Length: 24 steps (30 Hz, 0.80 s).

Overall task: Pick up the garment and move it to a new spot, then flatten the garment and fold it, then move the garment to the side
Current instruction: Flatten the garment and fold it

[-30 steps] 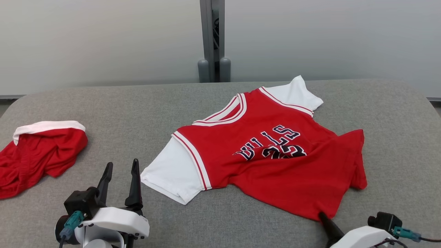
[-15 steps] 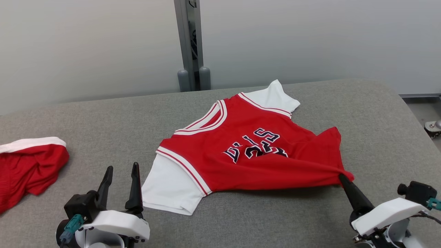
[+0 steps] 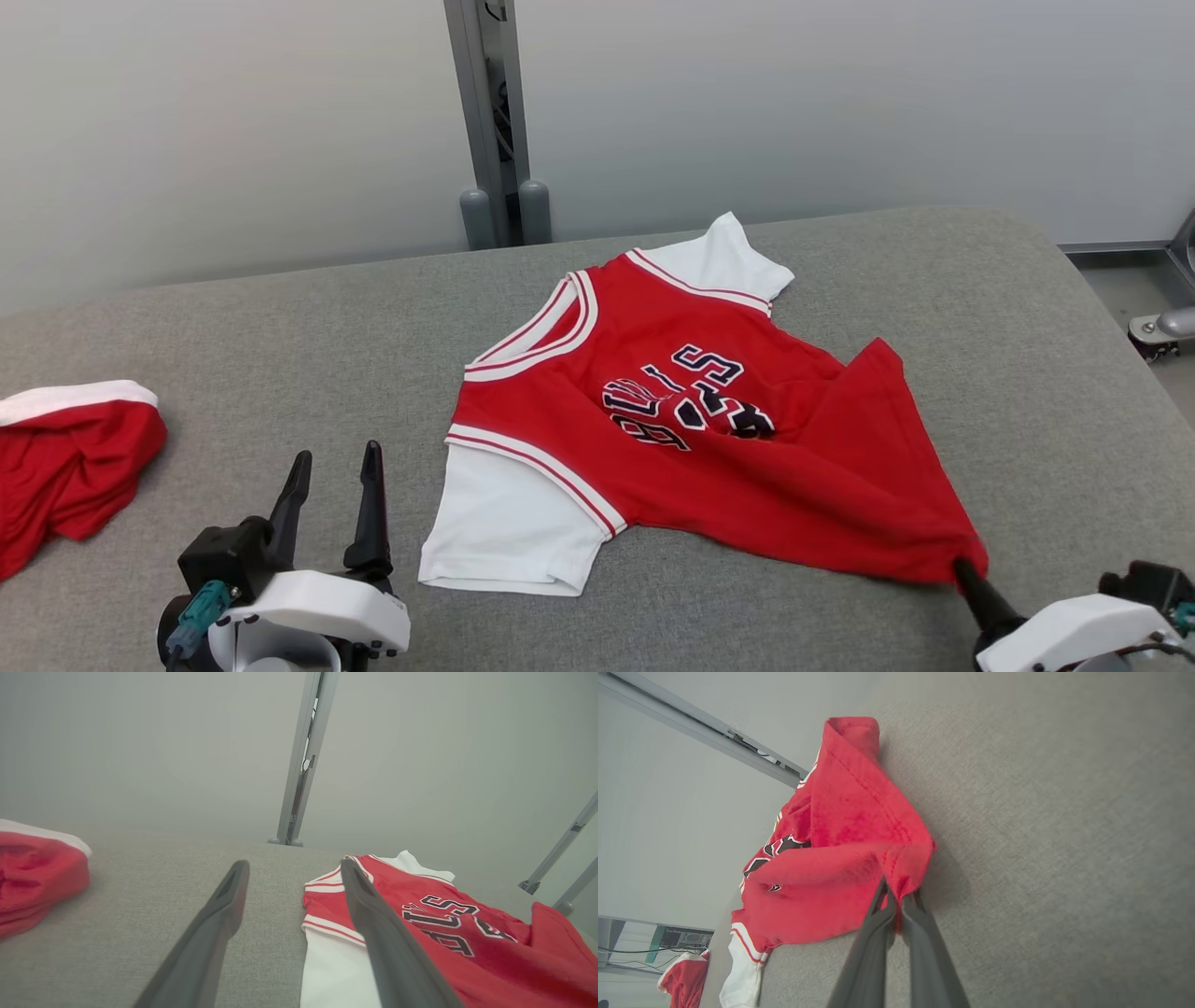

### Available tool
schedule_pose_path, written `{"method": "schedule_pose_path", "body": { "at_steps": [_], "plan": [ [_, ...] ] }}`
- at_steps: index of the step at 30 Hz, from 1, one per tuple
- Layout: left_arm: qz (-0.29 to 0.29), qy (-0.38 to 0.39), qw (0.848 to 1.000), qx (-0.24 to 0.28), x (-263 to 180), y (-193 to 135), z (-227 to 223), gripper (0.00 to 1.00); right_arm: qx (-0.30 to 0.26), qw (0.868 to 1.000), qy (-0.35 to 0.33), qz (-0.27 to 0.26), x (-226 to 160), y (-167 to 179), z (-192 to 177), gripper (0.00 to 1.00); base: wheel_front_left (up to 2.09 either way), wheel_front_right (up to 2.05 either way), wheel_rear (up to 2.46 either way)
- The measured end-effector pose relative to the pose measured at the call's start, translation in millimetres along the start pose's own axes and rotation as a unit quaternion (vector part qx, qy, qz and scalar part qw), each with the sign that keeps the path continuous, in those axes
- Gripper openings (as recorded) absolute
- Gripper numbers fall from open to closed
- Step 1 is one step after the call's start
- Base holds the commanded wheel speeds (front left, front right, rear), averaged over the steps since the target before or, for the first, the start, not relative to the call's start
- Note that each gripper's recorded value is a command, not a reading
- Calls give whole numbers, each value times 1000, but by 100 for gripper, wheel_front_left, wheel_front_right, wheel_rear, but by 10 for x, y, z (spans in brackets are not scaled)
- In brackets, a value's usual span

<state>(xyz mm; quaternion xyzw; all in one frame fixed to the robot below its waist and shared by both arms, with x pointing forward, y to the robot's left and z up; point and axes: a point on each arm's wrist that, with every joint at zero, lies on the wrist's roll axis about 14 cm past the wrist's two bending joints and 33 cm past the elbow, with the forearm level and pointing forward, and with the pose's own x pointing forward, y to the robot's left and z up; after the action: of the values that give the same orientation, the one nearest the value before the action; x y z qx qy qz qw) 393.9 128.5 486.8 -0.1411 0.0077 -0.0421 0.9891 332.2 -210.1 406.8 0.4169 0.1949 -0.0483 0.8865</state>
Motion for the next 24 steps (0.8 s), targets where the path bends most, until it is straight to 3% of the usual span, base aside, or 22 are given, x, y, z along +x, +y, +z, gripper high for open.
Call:
{"method": "schedule_pose_path", "body": {
  "at_steps": [3,10,17,24],
  "plan": [
    [1,3,1000,-1,11,8,-22,100,20,999,29,-8,21,11,-204,0,0,0,0],
    [-5,32,999,1,-3,-10,-205,100,13,999,37,-27,20,-63,-243,0,0,0,0],
    [-50,131,990,12,-153,-192,-795,100,-1,1000,24,-15,27,31,-157,0,0,0,0],
    [-55,188,980,32,-171,-181,-1077,100,1,1000,25,-10,26,66,-175,0,0,0,0]
  ]
}}
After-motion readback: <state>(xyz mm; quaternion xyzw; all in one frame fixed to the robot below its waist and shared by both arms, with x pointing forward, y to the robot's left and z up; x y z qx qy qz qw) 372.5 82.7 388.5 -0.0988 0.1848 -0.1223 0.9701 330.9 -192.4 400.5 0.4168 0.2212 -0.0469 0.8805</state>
